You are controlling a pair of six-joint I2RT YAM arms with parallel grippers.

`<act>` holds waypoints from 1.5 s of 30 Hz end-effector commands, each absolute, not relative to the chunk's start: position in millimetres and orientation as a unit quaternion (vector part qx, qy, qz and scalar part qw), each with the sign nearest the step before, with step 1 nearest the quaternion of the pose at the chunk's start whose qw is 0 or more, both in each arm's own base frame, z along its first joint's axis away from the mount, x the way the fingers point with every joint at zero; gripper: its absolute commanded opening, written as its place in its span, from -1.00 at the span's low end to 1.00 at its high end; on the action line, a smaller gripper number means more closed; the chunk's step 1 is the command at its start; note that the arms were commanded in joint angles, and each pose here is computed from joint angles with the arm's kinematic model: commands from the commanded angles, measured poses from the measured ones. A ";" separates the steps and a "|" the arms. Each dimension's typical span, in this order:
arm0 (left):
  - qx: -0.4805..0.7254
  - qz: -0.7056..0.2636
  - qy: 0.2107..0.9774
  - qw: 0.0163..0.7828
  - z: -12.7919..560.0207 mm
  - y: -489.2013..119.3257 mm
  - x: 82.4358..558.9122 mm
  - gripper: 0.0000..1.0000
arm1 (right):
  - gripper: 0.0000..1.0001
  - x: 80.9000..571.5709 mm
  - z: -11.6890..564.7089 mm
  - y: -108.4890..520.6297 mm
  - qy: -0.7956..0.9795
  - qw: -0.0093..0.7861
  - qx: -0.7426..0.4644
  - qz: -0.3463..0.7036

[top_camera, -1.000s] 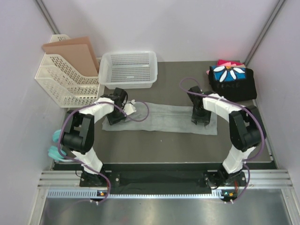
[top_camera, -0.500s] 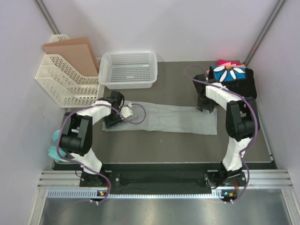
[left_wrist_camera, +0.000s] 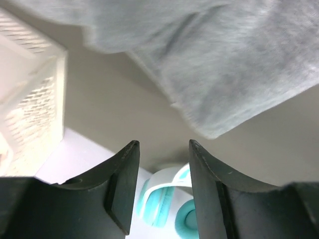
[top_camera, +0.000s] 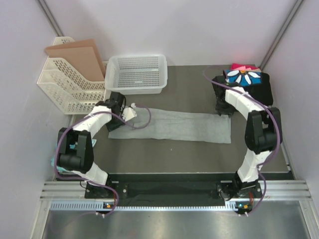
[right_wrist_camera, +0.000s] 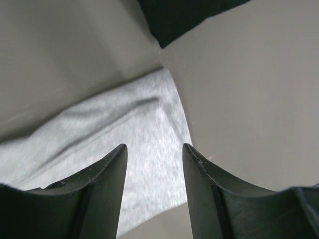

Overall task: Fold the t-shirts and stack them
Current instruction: Fold the other side of the tshirt into a rectangle, then grab the bottom of the folded rectangular tshirt with right arm

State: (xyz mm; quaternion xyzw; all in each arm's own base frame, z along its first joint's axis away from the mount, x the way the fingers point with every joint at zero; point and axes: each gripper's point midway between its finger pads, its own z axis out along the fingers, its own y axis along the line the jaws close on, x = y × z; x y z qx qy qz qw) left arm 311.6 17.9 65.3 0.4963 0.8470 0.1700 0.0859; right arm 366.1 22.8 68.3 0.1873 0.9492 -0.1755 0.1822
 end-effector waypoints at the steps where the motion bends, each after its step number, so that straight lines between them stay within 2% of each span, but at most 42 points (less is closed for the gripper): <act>1: 0.475 0.163 0.850 0.158 124.8 4.1 339.3 0.01 | -0.02 357.2 106.9 44.1 0.948 0.232 0.191 -0.102; 3: 0.467 0.145 0.854 0.177 139.3 -6.3 349.1 0.02 | -0.01 352.7 106.0 58.0 0.953 0.235 0.181 -0.066; 8: 0.459 0.117 0.863 0.175 129.7 -18.7 355.9 0.02 | 0.04 334.7 71.4 48.7 0.960 0.197 0.170 -0.102; 17: 0.440 0.075 0.879 0.166 99.2 -42.8 370.0 0.00 | 0.05 336.1 53.2 19.7 0.952 0.176 0.206 -0.141; 28: 0.435 0.088 0.882 0.159 79.1 -47.4 380.9 -0.02 | 0.15 338.1 21.4 5.6 0.960 0.134 0.225 -0.099; 37: 0.417 0.101 0.882 0.195 104.5 -49.2 396.0 0.00 | 0.18 323.7 -5.2 -12.7 0.959 0.094 0.252 -0.086; 40: 0.413 0.101 0.882 0.201 112.4 -49.5 396.6 0.00 | 0.06 320.8 -6.3 -12.4 0.959 0.094 0.257 -0.080; 41: 0.412 0.102 0.883 0.200 113.1 -48.9 394.7 0.01 | -0.04 320.9 -7.0 -9.8 0.958 0.094 0.260 -0.071; 42: 0.413 0.103 0.883 0.200 113.8 -48.2 393.3 0.00 | -0.26 318.3 -9.7 -7.1 0.959 0.091 0.259 -0.064; 45: 0.415 0.109 0.881 0.200 115.5 -44.6 387.0 0.01 | -0.41 315.9 -14.3 -10.9 0.956 0.084 0.276 -0.050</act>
